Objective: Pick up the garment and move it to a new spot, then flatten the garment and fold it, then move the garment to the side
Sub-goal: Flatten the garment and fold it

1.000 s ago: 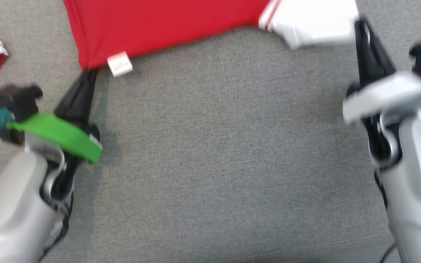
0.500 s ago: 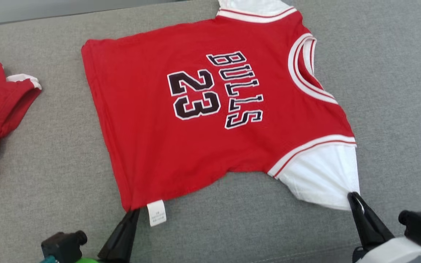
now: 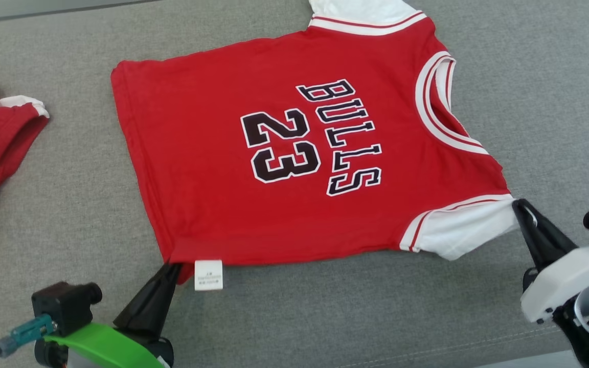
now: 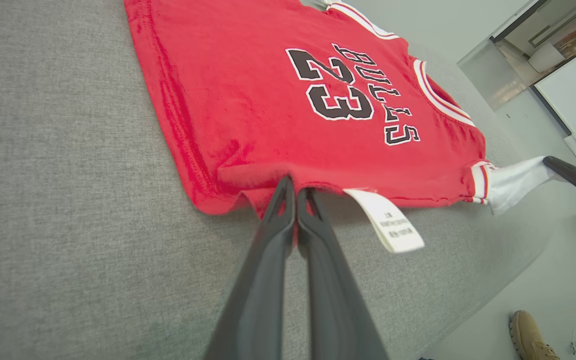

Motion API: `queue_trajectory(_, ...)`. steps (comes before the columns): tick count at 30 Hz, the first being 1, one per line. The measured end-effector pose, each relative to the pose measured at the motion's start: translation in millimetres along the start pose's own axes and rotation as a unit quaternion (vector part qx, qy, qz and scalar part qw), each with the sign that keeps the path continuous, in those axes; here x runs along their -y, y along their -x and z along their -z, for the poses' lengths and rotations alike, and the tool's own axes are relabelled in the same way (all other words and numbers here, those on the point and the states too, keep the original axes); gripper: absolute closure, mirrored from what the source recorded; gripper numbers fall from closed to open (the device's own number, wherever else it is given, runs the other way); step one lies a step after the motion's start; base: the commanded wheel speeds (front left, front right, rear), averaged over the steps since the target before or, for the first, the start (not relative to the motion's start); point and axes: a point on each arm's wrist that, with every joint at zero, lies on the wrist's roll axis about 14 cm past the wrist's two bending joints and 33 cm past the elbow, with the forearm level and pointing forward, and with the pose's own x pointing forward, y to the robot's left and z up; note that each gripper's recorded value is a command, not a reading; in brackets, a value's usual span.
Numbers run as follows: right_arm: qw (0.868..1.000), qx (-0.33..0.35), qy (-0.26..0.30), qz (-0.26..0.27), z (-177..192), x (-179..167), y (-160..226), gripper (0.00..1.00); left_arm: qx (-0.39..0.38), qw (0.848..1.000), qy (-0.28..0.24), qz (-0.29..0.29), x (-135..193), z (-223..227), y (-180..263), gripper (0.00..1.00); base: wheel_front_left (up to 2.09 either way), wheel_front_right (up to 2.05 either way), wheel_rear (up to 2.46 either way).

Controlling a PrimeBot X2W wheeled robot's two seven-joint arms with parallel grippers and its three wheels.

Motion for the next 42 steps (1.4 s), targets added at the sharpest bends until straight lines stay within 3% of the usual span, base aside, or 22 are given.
queue_trajectory(10,0.996,0.009,0.071,-0.056,-61.4,-17.8,-66.2,1.00,-0.019,1.000,0.007,-0.003,-13.5,-28.1,-30.1,1.00,0.00,0.00,0.00)
queue_trajectory(22,0.991,0.013,0.103,-0.086,-73.0,-40.2,-124.1,1.00,-0.054,0.998,-0.005,-0.039,-42.4,-24.3,-52.7,1.00,0.00,0.00,0.00)
queue_trajectory(23,0.991,0.023,0.100,-0.084,-76.8,-40.2,-127.2,0.82,-0.058,0.997,-0.004,-0.045,-45.7,-22.2,-52.5,0.76,0.00,0.00,0.00)
queue_trajectory(24,0.991,0.029,0.101,-0.082,-79.2,-40.0,-128.7,0.40,-0.058,0.997,-0.003,-0.046,-46.5,-21.5,-52.2,0.67,0.00,0.00,0.00)
queue_trajectory(25,0.991,0.035,0.103,-0.081,-80.6,-39.7,-130.2,0.00,-0.059,0.997,-0.002,-0.048,-47.6,-20.6,-51.8,0.00,0.00,0.00,0.00)
queue_trajectory(33,0.993,0.079,0.064,-0.058,-81.9,-23.9,-108.8,0.00,-0.004,0.996,0.016,-0.092,-61.1,-24.6,-33.6,0.00,0.00,0.00,0.00)
queue_trajectory(42,0.999,-0.008,0.048,-0.006,-15.0,17.5,-74.7,0.00,-0.032,0.995,0.057,-0.081,-39.0,17.2,-35.5,0.00,0.00,0.00,0.00)
